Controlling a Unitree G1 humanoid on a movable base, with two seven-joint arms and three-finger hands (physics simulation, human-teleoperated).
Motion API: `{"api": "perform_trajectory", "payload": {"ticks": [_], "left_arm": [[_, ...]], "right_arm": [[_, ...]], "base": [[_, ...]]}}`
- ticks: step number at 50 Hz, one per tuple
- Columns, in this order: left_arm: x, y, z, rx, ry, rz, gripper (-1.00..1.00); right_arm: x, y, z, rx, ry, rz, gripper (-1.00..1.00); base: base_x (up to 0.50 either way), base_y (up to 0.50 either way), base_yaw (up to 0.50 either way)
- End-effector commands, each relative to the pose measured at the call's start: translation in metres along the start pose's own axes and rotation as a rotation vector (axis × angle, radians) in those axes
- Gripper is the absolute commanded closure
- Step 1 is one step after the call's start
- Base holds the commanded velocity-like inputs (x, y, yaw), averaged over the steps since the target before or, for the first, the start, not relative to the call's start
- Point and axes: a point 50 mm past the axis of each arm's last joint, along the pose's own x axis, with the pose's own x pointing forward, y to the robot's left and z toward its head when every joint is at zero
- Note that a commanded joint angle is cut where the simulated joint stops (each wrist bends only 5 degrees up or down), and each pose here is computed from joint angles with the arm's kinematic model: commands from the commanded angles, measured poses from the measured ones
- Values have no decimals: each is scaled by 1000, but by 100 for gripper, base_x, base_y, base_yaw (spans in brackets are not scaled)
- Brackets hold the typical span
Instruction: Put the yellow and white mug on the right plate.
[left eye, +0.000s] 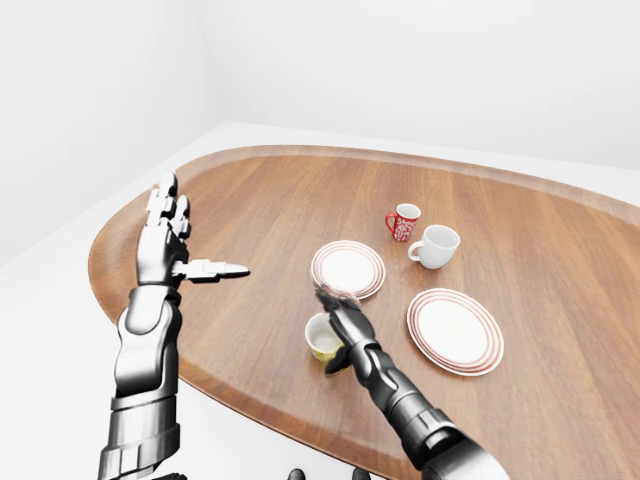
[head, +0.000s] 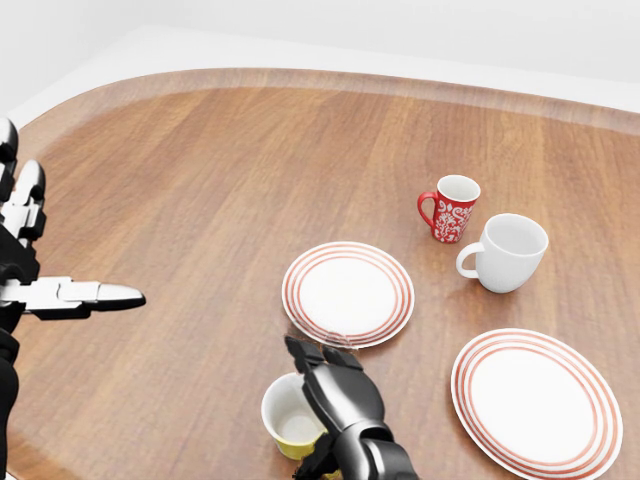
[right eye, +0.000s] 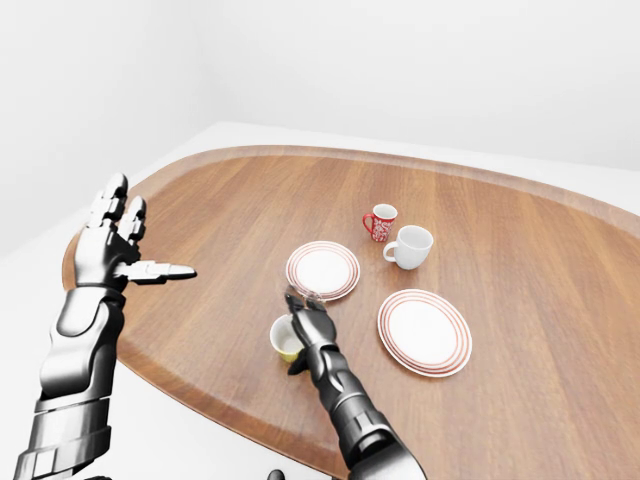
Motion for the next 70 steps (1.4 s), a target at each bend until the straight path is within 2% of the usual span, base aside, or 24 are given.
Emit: {"api": "perform_trajectory", "payload": {"ticks": [1, 25, 29, 55, 66, 70], "left_arm": [[0, 0, 0, 1, 0, -1, -100], [0, 1, 1, -1, -2, 2, -100], [0, 1, 1, -1, -3, 3, -100], [1, 1, 1, -2, -2, 6, -100], [1, 2, 0, -2, 1, 6, -100], [1, 2, 0, -2, 0, 6, -100]], "right_arm": [[-1, 1, -1, -2, 5, 3, 100], [-1, -6, 4, 15, -25, -10, 100], [-2, -13, 7, 22, -47, -20, 100], [-5, -61, 0, 40, 10, -77, 100], [-7, -75, -10, 67, 36, -100, 100], [-7, -88, -15, 91, 53, -126, 100]], "base": [[0, 0, 0], [0, 0, 0], [0, 0, 0], [0, 0, 0], [0, 0, 0], [0, 0, 0]]}}
